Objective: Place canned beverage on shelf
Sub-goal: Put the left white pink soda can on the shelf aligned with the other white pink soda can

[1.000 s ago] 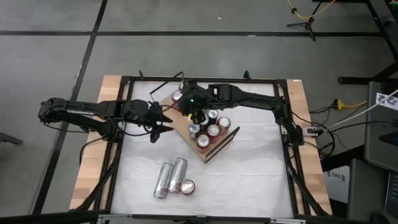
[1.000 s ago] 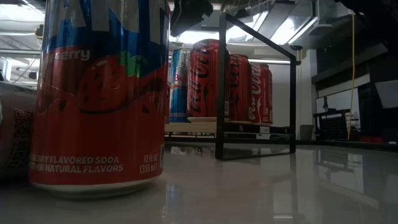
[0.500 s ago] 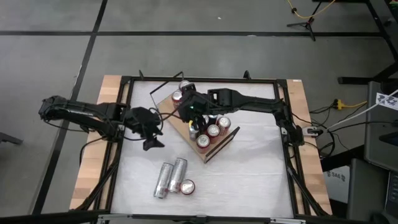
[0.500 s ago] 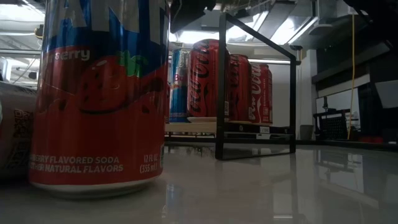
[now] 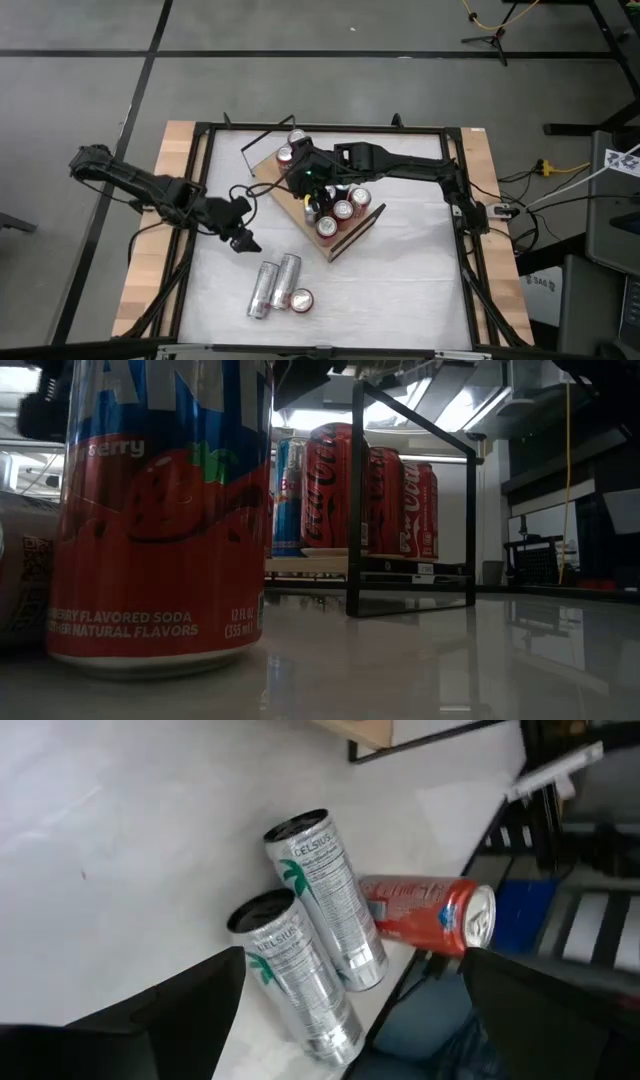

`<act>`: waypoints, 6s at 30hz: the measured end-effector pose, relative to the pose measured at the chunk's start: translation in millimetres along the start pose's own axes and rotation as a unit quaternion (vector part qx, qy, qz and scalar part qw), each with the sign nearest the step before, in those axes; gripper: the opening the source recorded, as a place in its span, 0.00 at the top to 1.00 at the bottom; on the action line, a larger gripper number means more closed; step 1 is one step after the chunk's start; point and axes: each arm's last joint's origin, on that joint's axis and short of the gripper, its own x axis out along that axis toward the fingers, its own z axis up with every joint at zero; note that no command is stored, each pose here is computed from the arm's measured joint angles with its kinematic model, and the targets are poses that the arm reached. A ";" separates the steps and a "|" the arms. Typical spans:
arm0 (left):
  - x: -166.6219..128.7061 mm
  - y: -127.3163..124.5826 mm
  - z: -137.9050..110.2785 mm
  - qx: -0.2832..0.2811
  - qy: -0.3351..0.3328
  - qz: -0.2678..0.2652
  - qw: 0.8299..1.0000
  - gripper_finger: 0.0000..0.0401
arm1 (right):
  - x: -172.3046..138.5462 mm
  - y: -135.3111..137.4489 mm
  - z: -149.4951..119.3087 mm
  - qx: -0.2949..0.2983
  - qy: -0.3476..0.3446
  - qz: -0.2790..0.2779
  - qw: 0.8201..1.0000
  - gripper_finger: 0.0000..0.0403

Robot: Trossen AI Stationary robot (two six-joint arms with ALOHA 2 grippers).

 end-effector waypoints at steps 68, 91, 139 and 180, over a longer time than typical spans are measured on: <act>123.1 16.1 -87.6 -0.096 0.010 0.214 0.972 0.20 | 0.5 2.8 -0.9 -0.002 -0.010 0.032 0.999 0.14; 110.9 9.1 -66.9 -0.021 -0.125 0.177 0.976 0.41 | -3.5 1.2 -2.1 -0.003 0.000 0.019 1.000 0.14; -29.9 -39.2 -27.5 0.430 -0.228 -0.107 0.867 0.41 | -14.9 -3.8 20.7 -0.089 -0.224 0.096 0.966 0.14; -29.6 -29.6 -2.7 0.414 -0.203 -0.095 0.882 0.41 | -0.2 1.4 34.7 -0.100 -0.356 0.168 0.914 0.14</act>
